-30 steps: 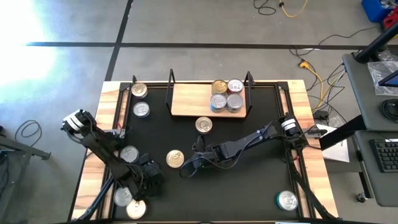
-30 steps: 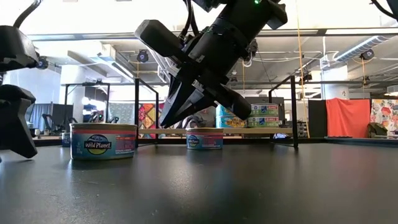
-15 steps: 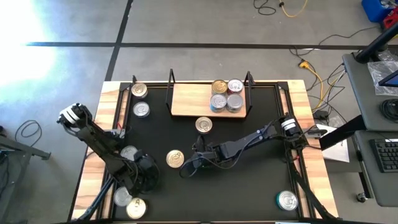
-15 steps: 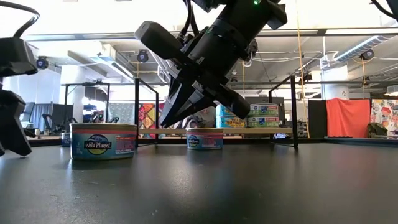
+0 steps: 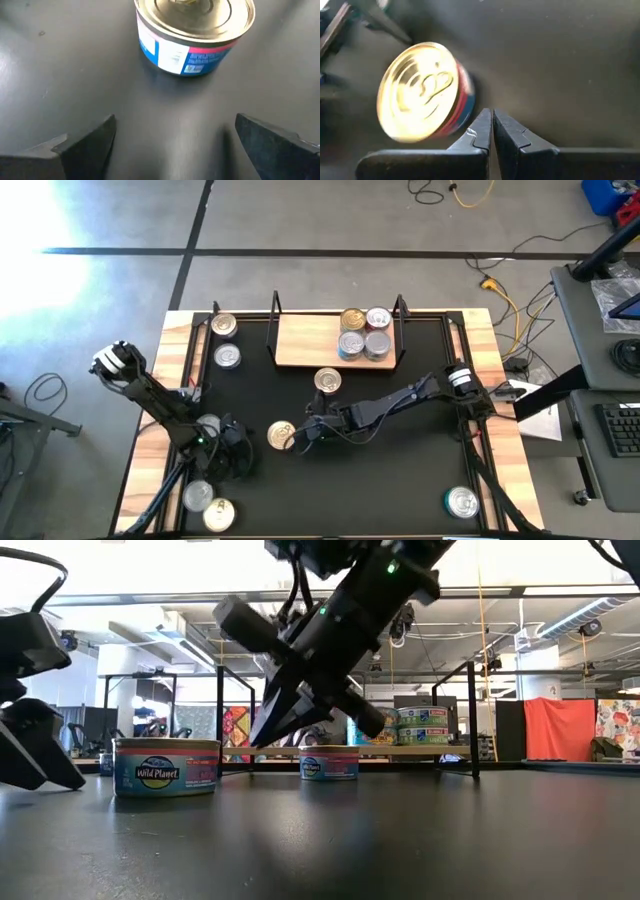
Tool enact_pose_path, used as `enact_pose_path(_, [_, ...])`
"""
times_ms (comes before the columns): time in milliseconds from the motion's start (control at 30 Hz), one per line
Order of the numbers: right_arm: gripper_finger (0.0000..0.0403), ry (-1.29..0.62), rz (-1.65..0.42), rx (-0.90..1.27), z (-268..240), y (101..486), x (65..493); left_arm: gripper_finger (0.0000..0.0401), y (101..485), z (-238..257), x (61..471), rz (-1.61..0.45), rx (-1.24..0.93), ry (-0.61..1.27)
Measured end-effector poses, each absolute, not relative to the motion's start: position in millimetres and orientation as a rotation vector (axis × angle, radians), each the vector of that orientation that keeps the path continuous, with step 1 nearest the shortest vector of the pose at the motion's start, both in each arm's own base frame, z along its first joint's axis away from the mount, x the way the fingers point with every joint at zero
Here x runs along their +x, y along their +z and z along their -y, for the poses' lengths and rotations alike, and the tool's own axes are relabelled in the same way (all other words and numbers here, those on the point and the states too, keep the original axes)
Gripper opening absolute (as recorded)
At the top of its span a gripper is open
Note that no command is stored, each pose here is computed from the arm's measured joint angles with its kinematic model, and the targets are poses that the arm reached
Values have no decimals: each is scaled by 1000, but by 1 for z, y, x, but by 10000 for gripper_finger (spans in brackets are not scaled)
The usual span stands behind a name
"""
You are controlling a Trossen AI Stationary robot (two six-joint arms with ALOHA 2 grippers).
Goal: Stack canned seafood by type on shelf
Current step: Put the blue-pink tuna can on the shelf
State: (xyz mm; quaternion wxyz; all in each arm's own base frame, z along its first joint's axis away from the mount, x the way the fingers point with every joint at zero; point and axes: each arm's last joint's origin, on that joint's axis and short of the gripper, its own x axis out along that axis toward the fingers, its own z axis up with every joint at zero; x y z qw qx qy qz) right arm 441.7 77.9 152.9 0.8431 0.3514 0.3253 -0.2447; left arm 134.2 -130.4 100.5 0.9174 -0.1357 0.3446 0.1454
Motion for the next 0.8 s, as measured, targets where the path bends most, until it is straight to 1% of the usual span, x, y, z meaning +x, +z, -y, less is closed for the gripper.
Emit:
enact_pose_path(200, [9, -510, -655, 781, -75, 146, 448, 399, 99, 129, 143, -680, -230, 293])
enact_pose_path(367, [9, -495, -699, 802, -81, 132, 448, 398, 100, 128, 154, -665, -175, 300])
enact_pose_path(567, [9, -483, -699, 801, -80, 131, 449, 398, 97, 124, 169, -664, -103, 317])
enact_pose_path(800, [9, -433, -716, 791, -76, 132, 455, 398, 91, 117, 188, -639, -121, 317])
